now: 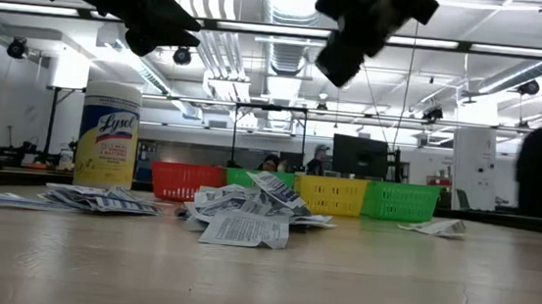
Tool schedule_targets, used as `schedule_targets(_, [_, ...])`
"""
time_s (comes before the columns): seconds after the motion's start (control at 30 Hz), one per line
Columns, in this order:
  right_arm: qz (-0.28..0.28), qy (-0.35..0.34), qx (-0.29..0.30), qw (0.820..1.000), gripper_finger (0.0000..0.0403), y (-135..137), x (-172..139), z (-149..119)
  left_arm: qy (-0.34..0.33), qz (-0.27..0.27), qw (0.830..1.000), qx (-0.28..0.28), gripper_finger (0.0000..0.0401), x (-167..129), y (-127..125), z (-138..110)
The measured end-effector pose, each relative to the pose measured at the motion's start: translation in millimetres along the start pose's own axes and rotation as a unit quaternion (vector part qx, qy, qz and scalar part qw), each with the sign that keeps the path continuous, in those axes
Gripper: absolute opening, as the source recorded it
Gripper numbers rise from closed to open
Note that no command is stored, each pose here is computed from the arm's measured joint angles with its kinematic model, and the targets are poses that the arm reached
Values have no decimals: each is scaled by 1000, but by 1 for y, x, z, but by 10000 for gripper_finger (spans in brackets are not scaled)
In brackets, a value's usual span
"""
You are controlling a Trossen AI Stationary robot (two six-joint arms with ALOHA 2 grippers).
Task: Pick & Place First Aid Supplies
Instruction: Put the green bandage into the left green bin
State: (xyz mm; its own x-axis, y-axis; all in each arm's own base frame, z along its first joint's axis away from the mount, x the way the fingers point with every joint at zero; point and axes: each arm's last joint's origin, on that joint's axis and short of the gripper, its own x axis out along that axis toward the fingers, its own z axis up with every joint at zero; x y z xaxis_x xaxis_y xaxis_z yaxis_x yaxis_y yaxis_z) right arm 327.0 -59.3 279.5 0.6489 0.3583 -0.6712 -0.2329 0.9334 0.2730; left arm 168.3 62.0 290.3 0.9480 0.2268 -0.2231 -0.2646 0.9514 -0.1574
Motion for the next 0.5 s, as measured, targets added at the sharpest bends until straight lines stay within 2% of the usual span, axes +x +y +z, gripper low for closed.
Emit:
schedule_targets(0.2, [69,-91,-21,993,8,-15,-20,18,0,0,1000,0,175,0,0,0])
schedule_targets(0.37, [153,-161,-32,975,8,-28,-37,28,0,0,1000,2,175,0,0,0])
schedule_targets(0.5, [192,-192,-26,962,8,-37,-48,32,0,0,1000,2,175,0,0,0])
